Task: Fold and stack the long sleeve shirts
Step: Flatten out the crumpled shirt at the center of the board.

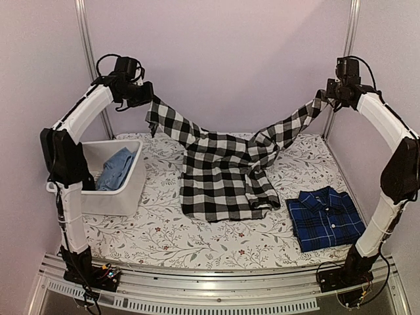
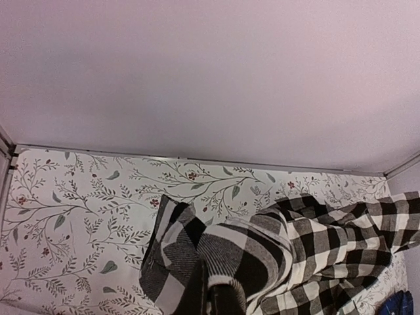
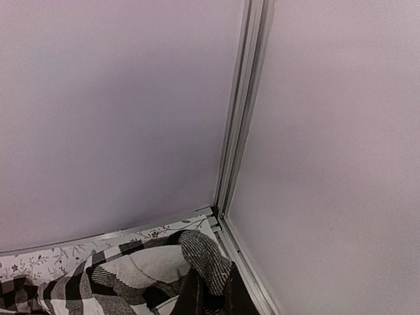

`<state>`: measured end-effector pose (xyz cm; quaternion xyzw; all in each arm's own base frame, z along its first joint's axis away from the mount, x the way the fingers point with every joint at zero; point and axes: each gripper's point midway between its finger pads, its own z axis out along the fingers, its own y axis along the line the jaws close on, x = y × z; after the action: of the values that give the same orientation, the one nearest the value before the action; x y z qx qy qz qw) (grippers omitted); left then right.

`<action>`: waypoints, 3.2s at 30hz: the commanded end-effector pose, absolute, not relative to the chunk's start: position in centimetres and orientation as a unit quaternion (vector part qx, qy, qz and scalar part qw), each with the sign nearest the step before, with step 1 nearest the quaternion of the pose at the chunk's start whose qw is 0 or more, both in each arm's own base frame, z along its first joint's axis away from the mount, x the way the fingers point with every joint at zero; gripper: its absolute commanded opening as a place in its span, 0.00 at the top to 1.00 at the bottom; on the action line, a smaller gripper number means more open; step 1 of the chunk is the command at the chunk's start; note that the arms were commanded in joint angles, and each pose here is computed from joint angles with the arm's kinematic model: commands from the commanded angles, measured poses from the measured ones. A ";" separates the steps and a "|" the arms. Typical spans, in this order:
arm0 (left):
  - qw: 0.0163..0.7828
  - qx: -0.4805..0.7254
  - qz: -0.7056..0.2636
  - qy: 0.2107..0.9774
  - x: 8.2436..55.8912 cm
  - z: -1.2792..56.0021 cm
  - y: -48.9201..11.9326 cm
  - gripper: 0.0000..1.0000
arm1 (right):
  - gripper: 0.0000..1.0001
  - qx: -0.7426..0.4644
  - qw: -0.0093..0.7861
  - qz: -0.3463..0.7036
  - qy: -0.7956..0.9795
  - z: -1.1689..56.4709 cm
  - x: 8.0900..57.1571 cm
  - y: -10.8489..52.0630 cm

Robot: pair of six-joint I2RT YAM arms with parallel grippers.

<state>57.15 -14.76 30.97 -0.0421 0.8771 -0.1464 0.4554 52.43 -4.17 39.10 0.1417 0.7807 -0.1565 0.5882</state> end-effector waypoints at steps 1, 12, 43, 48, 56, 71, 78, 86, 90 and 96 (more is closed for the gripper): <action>0.418 -0.022 -0.171 0.892 58.5 27.1 -16.4 1.00 | 0.98 0.120 0.524 -0.137 0.832 31.8 54.5 -3.1; 0.407 -0.014 -0.181 0.895 59.3 25.4 -17.5 0.30 | 0.43 0.080 0.427 -0.048 0.900 23.0 54.0 0.8; 0.242 0.004 -0.248 0.938 30.0 11.2 -27.1 0.36 | 0.36 -0.141 0.348 0.105 0.921 15.3 36.6 25.6; 0.216 0.004 -0.251 0.944 28.3 8.5 -28.3 0.40 | 0.45 -0.159 0.315 0.122 0.928 12.6 34.5 28.3; 0.202 0.019 -0.219 0.954 28.8 5.5 -29.8 0.49 | 0.62 -0.169 0.270 0.117 0.941 8.2 31.8 30.2; 0.187 0.022 -0.150 0.971 28.6 2.0 -29.2 0.57 | 0.70 -0.175 0.244 0.053 0.952 3.1 31.8 29.7; 0.175 0.028 -0.171 0.969 28.2 1.0 -30.0 0.72 | 0.78 -0.177 0.237 0.014 0.955 1.7 31.7 28.2; 0.167 0.049 -0.163 0.971 27.4 2.3 -29.3 1.00 | 1.00 -0.156 0.265 0.006 0.951 5.4 32.4 26.5; 0.161 0.065 -0.114 0.978 26.8 3.6 -26.8 1.00 | 1.00 -0.133 0.278 0.010 0.951 8.2 32.8 24.2; 0.141 0.075 -0.095 0.983 25.3 5.7 -23.9 1.00 | 1.00 -0.118 0.267 0.005 0.956 9.6 31.0 20.4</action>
<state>26.54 -26.34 3.96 0.0583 0.9779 -0.1219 0.1597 32.76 23.21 9.69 -0.1193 0.9494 0.0269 0.2891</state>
